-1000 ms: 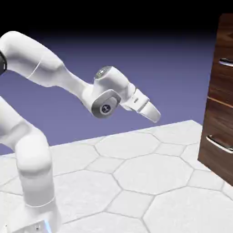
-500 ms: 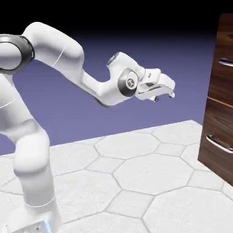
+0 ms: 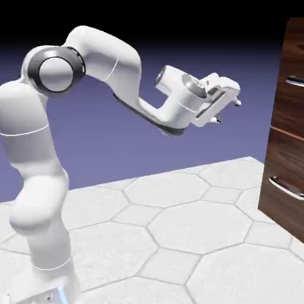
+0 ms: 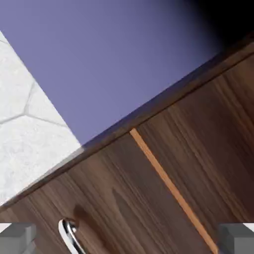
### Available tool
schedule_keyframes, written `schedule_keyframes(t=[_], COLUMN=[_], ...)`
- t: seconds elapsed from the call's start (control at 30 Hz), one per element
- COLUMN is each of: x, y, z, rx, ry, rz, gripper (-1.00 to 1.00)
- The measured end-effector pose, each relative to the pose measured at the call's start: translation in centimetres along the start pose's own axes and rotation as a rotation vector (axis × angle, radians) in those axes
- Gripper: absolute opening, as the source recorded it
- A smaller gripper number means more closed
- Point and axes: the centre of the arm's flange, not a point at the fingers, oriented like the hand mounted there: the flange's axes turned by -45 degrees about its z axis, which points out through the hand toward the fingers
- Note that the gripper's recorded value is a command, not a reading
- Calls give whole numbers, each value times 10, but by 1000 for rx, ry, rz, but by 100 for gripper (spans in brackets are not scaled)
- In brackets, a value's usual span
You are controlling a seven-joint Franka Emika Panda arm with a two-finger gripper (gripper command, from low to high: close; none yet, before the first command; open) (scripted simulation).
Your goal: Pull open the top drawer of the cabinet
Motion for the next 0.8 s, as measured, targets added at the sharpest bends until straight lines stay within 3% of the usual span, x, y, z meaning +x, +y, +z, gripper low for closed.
schedule_keyframes(t=[0.43, 0.8], x=[7, -25], y=[40, 107], z=[45, 78], rx=[-142, -321], ry=[122, 176], rz=[-273, -438], gripper=[0, 0])
